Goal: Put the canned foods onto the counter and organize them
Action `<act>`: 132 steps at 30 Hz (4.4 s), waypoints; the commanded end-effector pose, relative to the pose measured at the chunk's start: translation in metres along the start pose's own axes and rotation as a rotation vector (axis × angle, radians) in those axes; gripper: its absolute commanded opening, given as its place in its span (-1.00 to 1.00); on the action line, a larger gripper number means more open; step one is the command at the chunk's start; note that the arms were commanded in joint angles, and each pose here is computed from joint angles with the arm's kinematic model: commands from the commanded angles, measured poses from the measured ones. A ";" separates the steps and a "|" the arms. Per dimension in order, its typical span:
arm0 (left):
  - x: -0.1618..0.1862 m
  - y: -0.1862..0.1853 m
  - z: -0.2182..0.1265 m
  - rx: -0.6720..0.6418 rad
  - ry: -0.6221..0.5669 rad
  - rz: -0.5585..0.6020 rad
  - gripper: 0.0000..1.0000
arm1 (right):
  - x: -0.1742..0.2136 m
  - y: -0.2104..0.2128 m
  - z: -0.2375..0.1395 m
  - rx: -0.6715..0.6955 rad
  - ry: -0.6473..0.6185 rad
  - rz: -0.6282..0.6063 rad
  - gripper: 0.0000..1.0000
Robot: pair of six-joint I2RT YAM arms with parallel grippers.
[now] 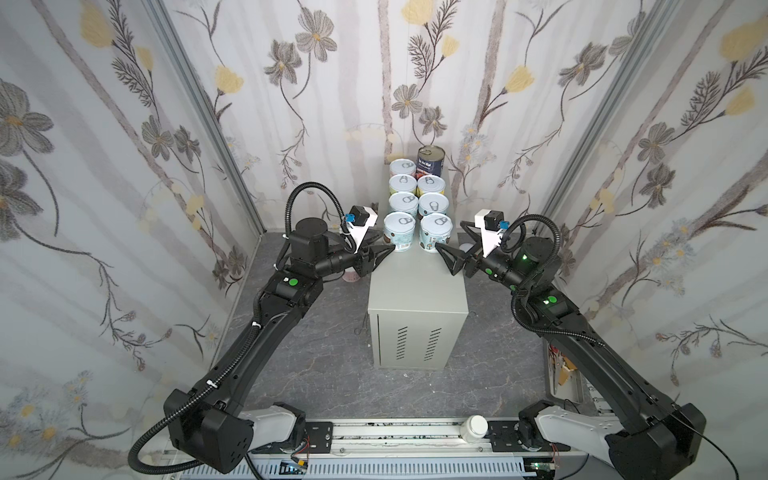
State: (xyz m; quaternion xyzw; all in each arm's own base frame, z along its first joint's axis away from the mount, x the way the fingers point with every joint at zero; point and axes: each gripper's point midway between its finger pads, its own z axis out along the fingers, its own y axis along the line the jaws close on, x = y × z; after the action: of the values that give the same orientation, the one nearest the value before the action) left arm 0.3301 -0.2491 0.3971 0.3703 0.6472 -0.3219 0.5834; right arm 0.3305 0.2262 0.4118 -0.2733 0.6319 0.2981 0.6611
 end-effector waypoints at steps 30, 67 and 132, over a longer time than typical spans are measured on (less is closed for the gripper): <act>-0.013 0.002 0.008 0.021 -0.033 0.004 -0.05 | 0.000 -0.003 0.013 -0.007 -0.007 -0.011 0.63; -0.009 0.001 0.014 0.037 -0.010 -0.007 -0.04 | 0.009 -0.012 0.023 0.019 0.015 -0.001 0.52; -0.010 -0.001 0.014 0.041 -0.015 -0.005 0.06 | -0.010 0.002 0.011 -0.020 -0.036 -0.050 0.63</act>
State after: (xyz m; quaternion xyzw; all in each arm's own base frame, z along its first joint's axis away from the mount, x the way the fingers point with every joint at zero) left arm 0.3394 -0.2605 0.3983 0.3705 0.6506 -0.3349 0.5721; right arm 0.3440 0.2387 0.4035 -0.2833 0.6375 0.2979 0.6516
